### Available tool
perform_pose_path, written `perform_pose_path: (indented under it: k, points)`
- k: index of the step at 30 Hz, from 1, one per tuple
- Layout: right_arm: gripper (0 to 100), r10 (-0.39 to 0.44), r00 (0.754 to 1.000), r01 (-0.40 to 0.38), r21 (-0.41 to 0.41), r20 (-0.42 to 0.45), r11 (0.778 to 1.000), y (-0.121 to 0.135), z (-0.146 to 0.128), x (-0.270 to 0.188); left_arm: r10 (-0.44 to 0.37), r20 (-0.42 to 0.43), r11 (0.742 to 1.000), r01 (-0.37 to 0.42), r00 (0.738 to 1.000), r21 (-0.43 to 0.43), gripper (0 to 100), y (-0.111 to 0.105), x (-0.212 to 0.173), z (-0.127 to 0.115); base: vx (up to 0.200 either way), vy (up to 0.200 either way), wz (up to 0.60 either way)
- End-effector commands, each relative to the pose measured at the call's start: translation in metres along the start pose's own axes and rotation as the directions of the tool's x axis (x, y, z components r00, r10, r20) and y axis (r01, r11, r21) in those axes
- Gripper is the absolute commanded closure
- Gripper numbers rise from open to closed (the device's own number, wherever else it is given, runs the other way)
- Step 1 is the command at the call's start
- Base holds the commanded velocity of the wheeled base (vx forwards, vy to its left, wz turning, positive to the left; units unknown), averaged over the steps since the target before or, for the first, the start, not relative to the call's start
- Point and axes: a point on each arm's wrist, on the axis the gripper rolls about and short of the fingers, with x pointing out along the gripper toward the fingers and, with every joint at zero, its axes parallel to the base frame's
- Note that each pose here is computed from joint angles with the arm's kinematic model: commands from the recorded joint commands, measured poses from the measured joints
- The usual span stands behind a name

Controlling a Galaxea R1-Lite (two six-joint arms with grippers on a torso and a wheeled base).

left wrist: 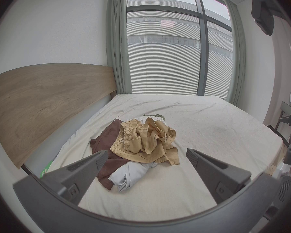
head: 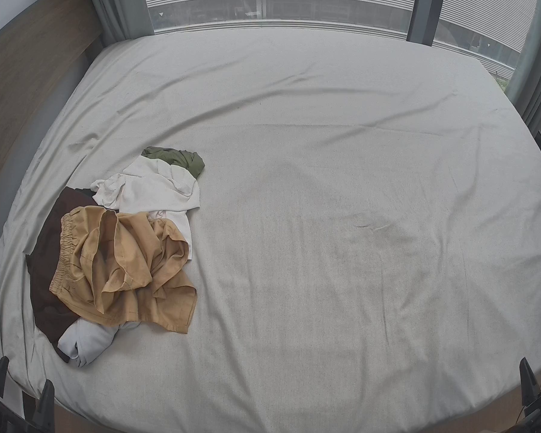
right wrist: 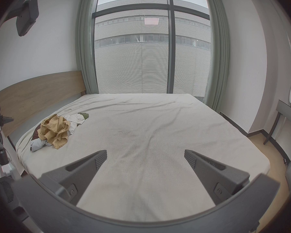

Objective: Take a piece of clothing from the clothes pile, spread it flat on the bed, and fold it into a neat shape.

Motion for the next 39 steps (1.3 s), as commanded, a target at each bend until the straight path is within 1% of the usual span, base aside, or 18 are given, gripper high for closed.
perform_pose_path:
  k: [1, 6, 7, 8, 9, 10, 12, 16, 17, 19, 22, 29, 33, 34, 35, 36, 37, 39]
  points:
    - [0, 0.009, 1.000, -0.009, -0.004, -0.008, 1.000, 0.000, -0.005, 0.001, 0.001, -0.001, 1.000, -0.001, 1.000, 0.000, 0, 0.000, 0.000, -0.005, 0.000, 0.000, 0.00]
    - [0, 0.014, 1.000, -0.014, -0.008, -0.001, 1.000, 0.000, -0.005, 0.000, 0.001, -0.001, 1.000, -0.001, 1.000, 0.000, 0, 0.000, 0.000, -0.005, 0.000, 0.000, 0.00]
    - [0, 0.019, 0.999, -0.019, -0.012, 0.039, 1.000, 0.000, 0.001, -0.001, 0.001, -0.001, 1.000, -0.001, 1.000, 0.000, 0, 0.000, 0.000, -0.005, 0.000, 0.000, 0.00]
    - [0, 0.022, 0.990, -0.020, -0.018, 0.140, 1.000, 0.000, 0.022, -0.004, 0.001, -0.001, 1.000, -0.001, 1.000, 0.000, 0, 0.000, 0.000, -0.005, 0.000, 0.000, 0.00]
    - [0, 0.022, 0.987, -0.019, -0.019, 0.157, 1.000, 0.000, 0.028, -0.004, 0.001, -0.001, 1.000, -0.001, 1.000, 0.000, 0, 0.000, 0.000, -0.005, 0.000, 0.000, 0.00]
    - [0, 0.025, 0.985, -0.021, -0.022, 0.173, 1.000, 0.000, 0.049, 0.001, 0.001, -0.001, 1.000, -0.001, 1.000, 0.000, 0, 0.000, 0.000, -0.005, 0.000, 0.000, 0.00]
    - [0, 0.036, 0.990, -0.033, -0.023, 0.137, 0.999, 0.000, 0.054, 0.008, 0.001, -0.003, 1.000, -0.001, 1.000, 0.000, 0, 0.000, 0.000, -0.005, 0.000, 0.000, 0.00]
    - [0, 0.113, 0.993, -0.112, -0.006, 0.032, 0.994, 0.000, 0.047, 0.019, 0.001, -0.001, 1.000, -0.001, 1.000, 0.000, 0, 0.000, 0.000, -0.005, 0.000, 0.000, 0.00]
    - [0, 0.150, 0.989, -0.150, 0.019, -0.001, 0.989, 0.000, 0.046, 0.022, 0.001, -0.001, 1.000, -0.001, 1.000, 0.000, 0, 0.000, 0.000, -0.005, 0.000, 0.000, 0.00]
    - [0, 0.192, 0.981, -0.190, 0.088, -0.023, 0.978, 0.001, 0.046, 0.025, 0.002, -0.001, 1.000, -0.002, 1.000, 0.000, 0, 0.000, 0.000, -0.005, 0.000, 0.000, 0.00]
    - [0, 0.235, 0.971, -0.225, 0.171, -0.037, 0.959, 0.002, 0.051, 0.029, 0.002, -0.001, 1.000, -0.002, 1.000, -0.002, 0, 0.000, 0.000, -0.005, 0.000, 0.000, 0.00]
    - [0, 0.320, 0.946, -0.305, 0.188, -0.057, 0.934, 0.005, 0.073, 0.048, 0.002, -0.001, 1.000, -0.002, 1.000, -0.003, 0, 0.000, 0.000, -0.005, 0.000, 0.000, 0.00]
    - [0, 0.406, 0.911, -0.386, 0.204, -0.069, 0.900, 0.009, 0.081, 0.068, 0.001, -0.001, 1.000, -0.001, 1.000, -0.002, 0, 0.000, 0.000, -0.005, 0.000, 0.000, 0.00]
    - [0, 0.447, 0.890, -0.419, 0.227, -0.088, 0.879, 0.011, 0.082, 0.076, 0.001, -0.001, 1.000, -0.001, 1.000, -0.002, 0, 0.000, 0.000, -0.005, 0.000, 0.000, 0.00]
    - [0, 0.462, 0.881, -0.426, 0.250, -0.104, 0.870, 0.013, 0.082, 0.082, 0.001, -0.001, 1.000, -0.001, 1.000, -0.002, 0, 0.000, 0.000, -0.005, 0.000, 0.000, 0.00]
    - [0, 0.464, 0.879, -0.427, 0.255, -0.110, 0.868, 0.013, 0.082, 0.084, 0.001, -0.001, 1.000, -0.001, 1.000, -0.002, 0, 0.000, 0.000, -0.005, 0.000, 0.000, 0.00]
    - [0, 0.484, 0.866, -0.439, 0.278, -0.121, 0.855, 0.016, 0.083, 0.093, 0.002, -0.001, 1.000, -0.002, 1.000, -0.002, 0, 0.000, 0.000, -0.005, 0.000, 0.000, 0.00]
    - [0, 0.511, 0.851, -0.463, 0.285, -0.122, 0.839, 0.020, 0.085, 0.100, 0.001, -0.001, 1.000, -0.001, 1.000, -0.002, 0, 0.000, 0.000, -0.005, 0.000, 0.000, 0.00]
